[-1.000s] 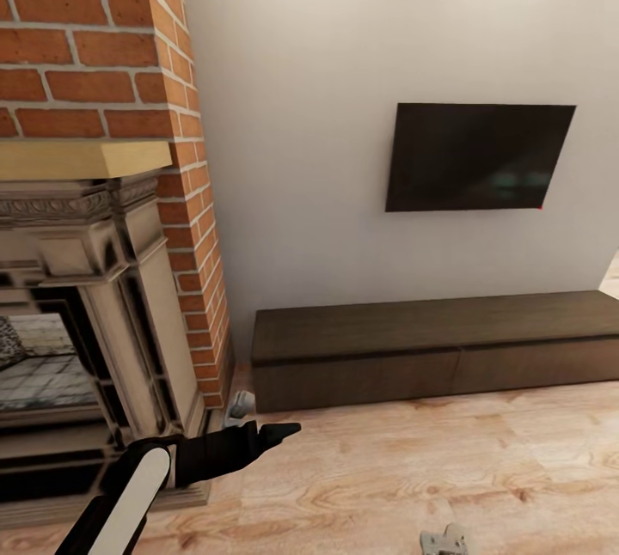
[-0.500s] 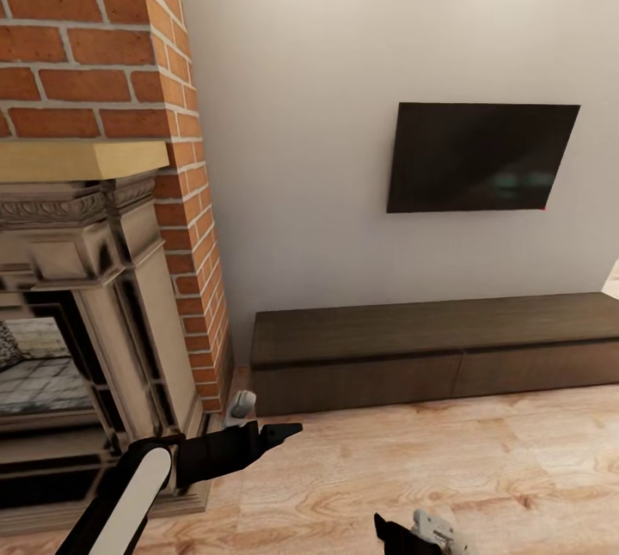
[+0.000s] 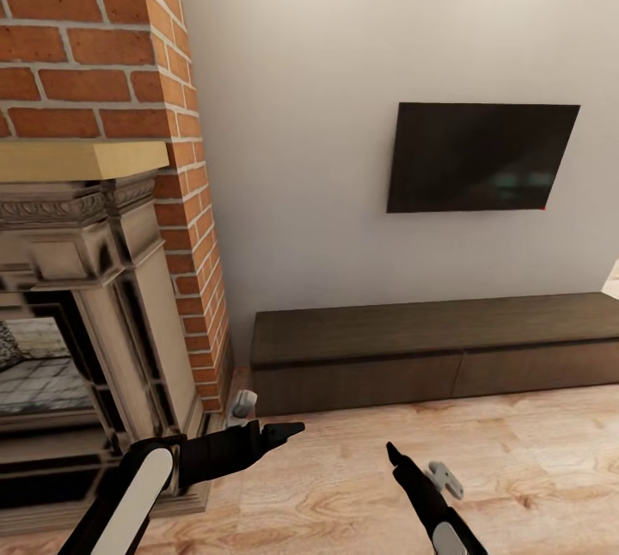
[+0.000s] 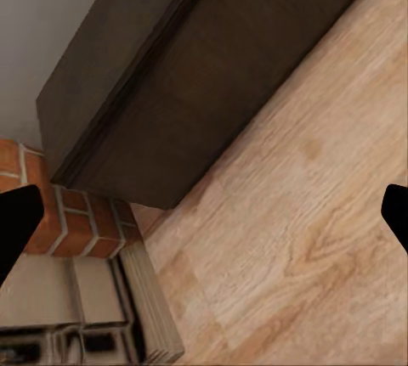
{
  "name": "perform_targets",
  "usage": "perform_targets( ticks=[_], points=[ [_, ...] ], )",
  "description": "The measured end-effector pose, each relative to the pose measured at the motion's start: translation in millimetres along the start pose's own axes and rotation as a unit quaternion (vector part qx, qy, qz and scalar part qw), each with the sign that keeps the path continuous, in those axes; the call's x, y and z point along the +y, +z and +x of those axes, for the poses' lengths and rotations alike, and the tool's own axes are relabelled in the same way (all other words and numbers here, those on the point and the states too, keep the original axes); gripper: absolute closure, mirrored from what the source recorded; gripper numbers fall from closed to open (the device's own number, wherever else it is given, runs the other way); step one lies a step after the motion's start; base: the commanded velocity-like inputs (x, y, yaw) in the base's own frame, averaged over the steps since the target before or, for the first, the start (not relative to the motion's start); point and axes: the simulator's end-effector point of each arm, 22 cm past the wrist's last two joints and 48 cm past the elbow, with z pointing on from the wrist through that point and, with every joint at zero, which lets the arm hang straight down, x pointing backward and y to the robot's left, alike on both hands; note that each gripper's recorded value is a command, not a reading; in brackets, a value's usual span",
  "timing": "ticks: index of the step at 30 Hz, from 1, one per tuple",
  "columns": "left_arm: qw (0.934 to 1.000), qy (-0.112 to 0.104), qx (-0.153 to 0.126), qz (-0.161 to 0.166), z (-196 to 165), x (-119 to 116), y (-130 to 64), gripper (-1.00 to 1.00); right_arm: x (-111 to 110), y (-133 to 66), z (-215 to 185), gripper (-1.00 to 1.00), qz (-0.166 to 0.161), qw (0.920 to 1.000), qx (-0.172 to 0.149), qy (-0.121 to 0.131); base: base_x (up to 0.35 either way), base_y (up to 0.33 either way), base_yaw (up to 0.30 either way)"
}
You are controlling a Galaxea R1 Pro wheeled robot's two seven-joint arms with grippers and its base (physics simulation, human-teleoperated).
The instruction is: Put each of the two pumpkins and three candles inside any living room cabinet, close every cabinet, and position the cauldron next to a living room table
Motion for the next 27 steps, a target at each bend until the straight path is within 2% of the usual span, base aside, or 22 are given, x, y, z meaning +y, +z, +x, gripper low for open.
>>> perform_targets(
  ticks=[8,10,13,15,18,27],
  points=[
    [1.0,0.001,0.006,0.003,4.6,-3.1,4.0,-1.0,5.3,1.5,-18.5,-1.0,-0.013,0.9989,-0.034,0.029,0.048,0.027,0.0],
    [1.0,0.001,0.007,0.003,5.3,-3.2,4.4,-1.0,16.7,0.1,-22.3,-1.0,-0.045,0.9958,-0.042,0.068,0.173,0.127,0.0],
    [1.0,0.0,0.007,0.003,5.3,-2.7,4.3,-1.0,28.2,-3.8,-27.3,-1.0,-0.09,0.9868,-0.052,0.124,0.071,0.051,0.0],
    [1.0,0.0,0.007,0.003,5.3,-2.7,4.4,-1.0,30.2,-5.8,-29.2,-1.0,-0.106,0.9827,-0.052,0.142,0.029,0.021,0.0],
    [1.0,0.0,0.007,0.004,5.5,-3.1,4.6,-1.0,32.5,-7.6,-29.9,-1.0,-0.12,0.979,-0.05,0.157,0.035,0.019,0.0],
    [0.9999,0.0,0.01,0.006,7.5,-4.7,6.4,-1.0,33.3,-8.8,-30.2,-1.0,-0.127,0.9767,-0.049,0.166,0.121,0.083,0.0]
  ],
)
